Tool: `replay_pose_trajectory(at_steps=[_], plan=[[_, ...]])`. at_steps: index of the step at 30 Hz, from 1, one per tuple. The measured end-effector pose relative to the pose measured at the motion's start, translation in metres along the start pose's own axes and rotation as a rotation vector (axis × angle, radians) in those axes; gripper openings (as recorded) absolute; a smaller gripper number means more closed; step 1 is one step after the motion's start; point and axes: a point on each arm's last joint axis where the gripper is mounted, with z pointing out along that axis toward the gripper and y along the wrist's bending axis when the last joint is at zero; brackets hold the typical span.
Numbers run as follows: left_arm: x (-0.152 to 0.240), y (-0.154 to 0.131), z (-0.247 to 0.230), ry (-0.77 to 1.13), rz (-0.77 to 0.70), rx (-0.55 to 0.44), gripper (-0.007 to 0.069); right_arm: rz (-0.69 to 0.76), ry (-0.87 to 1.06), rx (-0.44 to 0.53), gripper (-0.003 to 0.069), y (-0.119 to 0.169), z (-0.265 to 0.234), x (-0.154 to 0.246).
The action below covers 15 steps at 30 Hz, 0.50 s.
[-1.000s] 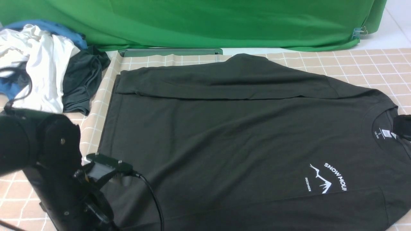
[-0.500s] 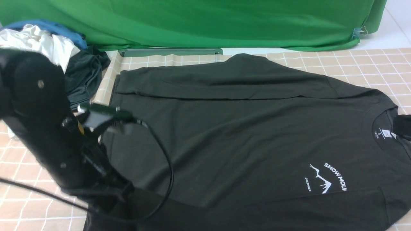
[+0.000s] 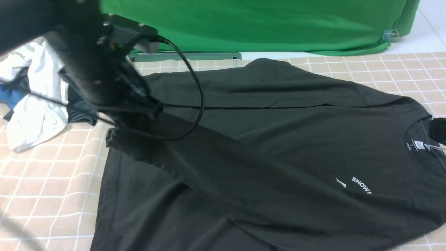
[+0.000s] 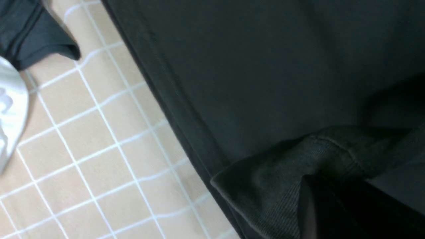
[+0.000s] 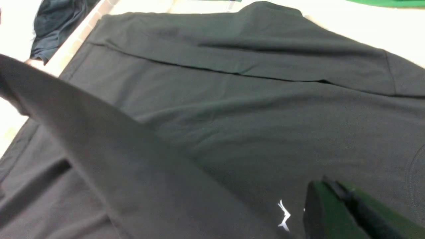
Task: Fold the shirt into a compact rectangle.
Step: 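Fold the left side of the black T-shirt inward over its body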
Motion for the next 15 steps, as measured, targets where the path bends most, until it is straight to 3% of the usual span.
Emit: replay_pose_trajectory(at_steps=[10, 12, 15], plan=[[-0.04, 0.041, 0.066, 0.085, -0.058, -0.06, 0.0024, 0.0, 0.0, 0.0, 0.005, 0.0, 0.0, 0.0], [-0.045, 0.046, 0.075, 0.067, -0.061, -0.069, 0.0052, 0.0, 0.0, 0.0, 0.0051, 0.0, 0.0, 0.0], [-0.05, 0.05, 0.079, 0.023, -0.062, -0.081, 0.0159, 0.0, 0.0, 0.0, 0.0052, 0.0, 0.0, 0.0]])
